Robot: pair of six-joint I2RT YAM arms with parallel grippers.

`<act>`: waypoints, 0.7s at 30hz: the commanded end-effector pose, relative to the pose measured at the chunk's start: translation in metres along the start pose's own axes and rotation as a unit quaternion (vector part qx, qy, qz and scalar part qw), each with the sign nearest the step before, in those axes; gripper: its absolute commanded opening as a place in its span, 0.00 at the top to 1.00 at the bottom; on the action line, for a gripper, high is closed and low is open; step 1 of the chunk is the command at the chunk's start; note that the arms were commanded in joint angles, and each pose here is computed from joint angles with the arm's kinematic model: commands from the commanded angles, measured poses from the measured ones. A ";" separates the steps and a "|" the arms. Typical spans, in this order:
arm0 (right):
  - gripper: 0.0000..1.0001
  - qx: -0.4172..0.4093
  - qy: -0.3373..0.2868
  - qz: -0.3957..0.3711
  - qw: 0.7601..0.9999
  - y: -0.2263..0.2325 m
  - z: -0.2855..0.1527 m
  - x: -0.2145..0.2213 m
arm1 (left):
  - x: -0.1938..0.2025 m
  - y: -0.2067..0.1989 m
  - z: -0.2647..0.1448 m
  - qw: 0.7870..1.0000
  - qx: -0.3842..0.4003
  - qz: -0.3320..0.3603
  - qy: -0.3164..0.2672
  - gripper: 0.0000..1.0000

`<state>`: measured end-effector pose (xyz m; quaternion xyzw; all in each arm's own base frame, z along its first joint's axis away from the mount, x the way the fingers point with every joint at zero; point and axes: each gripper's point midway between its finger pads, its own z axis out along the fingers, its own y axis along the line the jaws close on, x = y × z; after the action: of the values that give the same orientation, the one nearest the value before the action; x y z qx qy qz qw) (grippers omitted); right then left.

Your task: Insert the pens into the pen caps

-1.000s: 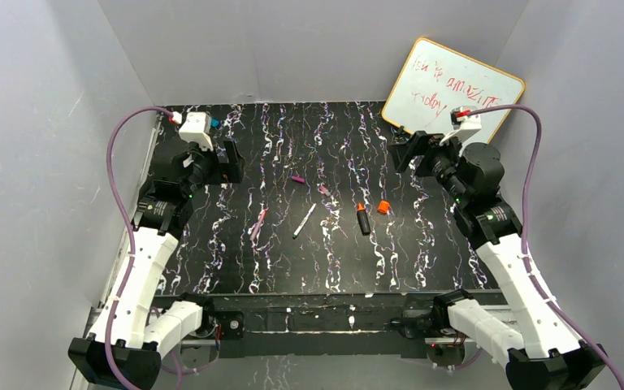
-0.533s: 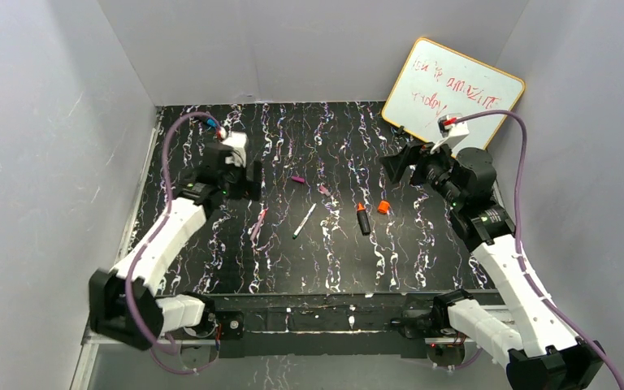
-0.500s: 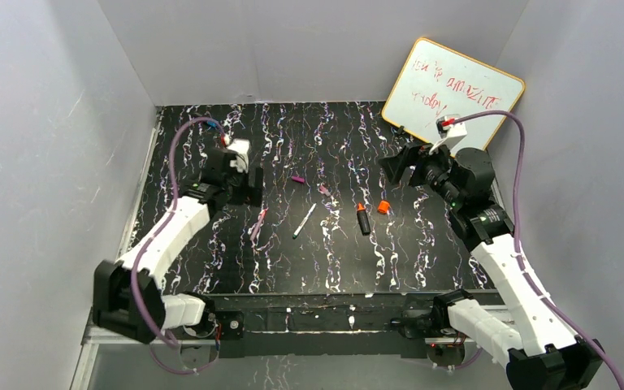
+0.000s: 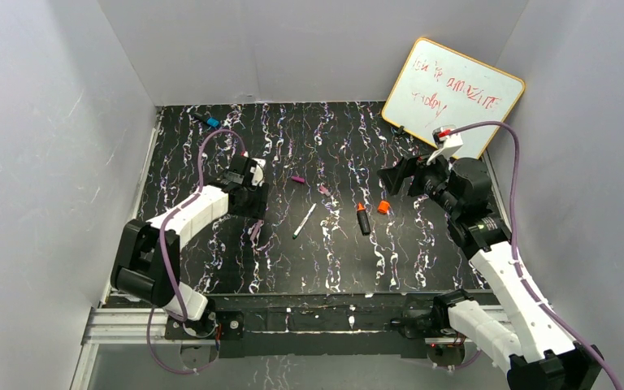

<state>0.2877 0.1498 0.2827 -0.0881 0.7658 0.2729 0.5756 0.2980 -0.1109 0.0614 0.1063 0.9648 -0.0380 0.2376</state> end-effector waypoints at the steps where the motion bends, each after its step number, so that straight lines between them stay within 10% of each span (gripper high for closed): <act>1: 0.01 0.003 -0.027 -0.017 0.999 -0.001 -0.004 -0.009 | 0.003 -0.009 0.003 1.000 0.012 0.009 0.012 0.49; 12: 0.01 0.005 -0.023 -0.015 1.000 -0.003 -0.002 -0.004 | 0.040 -0.016 0.015 0.997 0.003 0.034 0.069 0.53; 21: 0.01 0.000 -0.027 -0.018 0.999 -0.001 -0.005 -0.007 | 0.046 -0.011 0.030 0.993 -0.031 0.046 0.109 0.85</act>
<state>0.2846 0.1462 0.2732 -0.0874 0.7695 0.2650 0.5744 0.2726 -0.1239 0.0182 0.1456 0.9762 -0.0119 0.1601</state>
